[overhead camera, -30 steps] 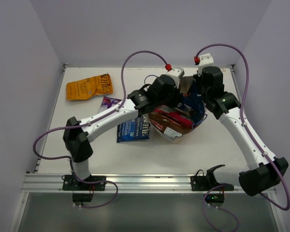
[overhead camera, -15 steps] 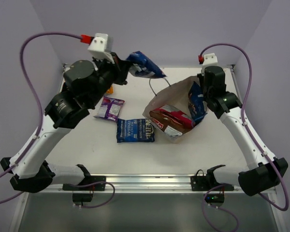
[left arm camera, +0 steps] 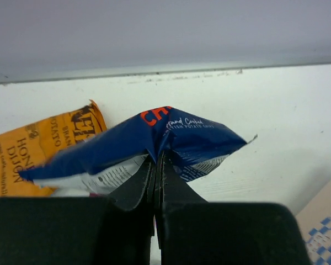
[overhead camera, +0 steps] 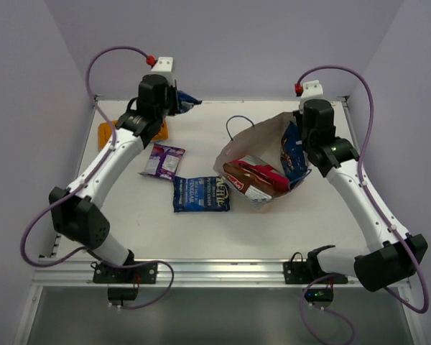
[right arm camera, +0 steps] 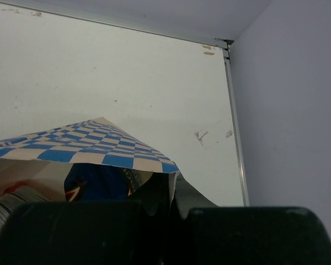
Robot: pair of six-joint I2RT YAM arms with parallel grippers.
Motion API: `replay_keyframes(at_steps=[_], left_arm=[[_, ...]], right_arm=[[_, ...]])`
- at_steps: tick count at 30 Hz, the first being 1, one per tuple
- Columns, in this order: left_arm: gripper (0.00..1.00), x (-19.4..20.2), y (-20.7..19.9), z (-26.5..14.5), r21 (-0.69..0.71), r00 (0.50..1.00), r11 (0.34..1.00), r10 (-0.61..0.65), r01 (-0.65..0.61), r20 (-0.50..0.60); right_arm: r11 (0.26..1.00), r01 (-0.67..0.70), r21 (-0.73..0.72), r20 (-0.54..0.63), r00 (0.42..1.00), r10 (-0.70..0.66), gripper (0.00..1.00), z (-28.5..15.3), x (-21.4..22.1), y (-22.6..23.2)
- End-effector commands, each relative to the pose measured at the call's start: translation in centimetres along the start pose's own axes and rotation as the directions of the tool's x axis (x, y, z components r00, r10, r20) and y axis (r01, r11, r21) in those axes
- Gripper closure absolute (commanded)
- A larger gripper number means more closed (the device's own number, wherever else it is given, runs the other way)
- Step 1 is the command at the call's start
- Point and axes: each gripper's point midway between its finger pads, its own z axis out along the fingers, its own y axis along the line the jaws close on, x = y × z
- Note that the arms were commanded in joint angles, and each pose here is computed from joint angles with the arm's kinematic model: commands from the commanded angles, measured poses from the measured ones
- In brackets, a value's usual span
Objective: Take the snacks out of the paper bag
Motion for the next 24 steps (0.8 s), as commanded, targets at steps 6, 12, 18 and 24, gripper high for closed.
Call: replay_keyframes(at_steps=[6,12,18,24], left_arm=[[1.00,7.0,-0.8,11.5,0.030,0.999,0.999,-0.035,0.036,-0.032],[0.56,8.9,-2.2,11.7,0.109,0.995,0.991,-0.071,0.079,-0.070],[0.05,1.2,-3.5,2.7,0.231,0.997,0.972,-0.053,0.037,0.062],[0.03,-2.1,-10.9,-8.0,0.449,0.989,0.890,0.011,-0.076,0.146]], right_arm=[[0.998,-0.066,-0.002,0.088,0.994,0.066,1.00,-0.3,-2.0,-0.3],[0.998,-0.058,-0.021,0.099,0.993,0.060,1.00,-0.8,-3.1,-0.4],[0.996,-0.055,-0.067,0.132,0.989,0.064,1.00,-2.1,-4.8,-0.5],[0.994,-0.064,-0.089,0.147,0.986,0.077,1.00,-2.9,-5.7,-0.4]])
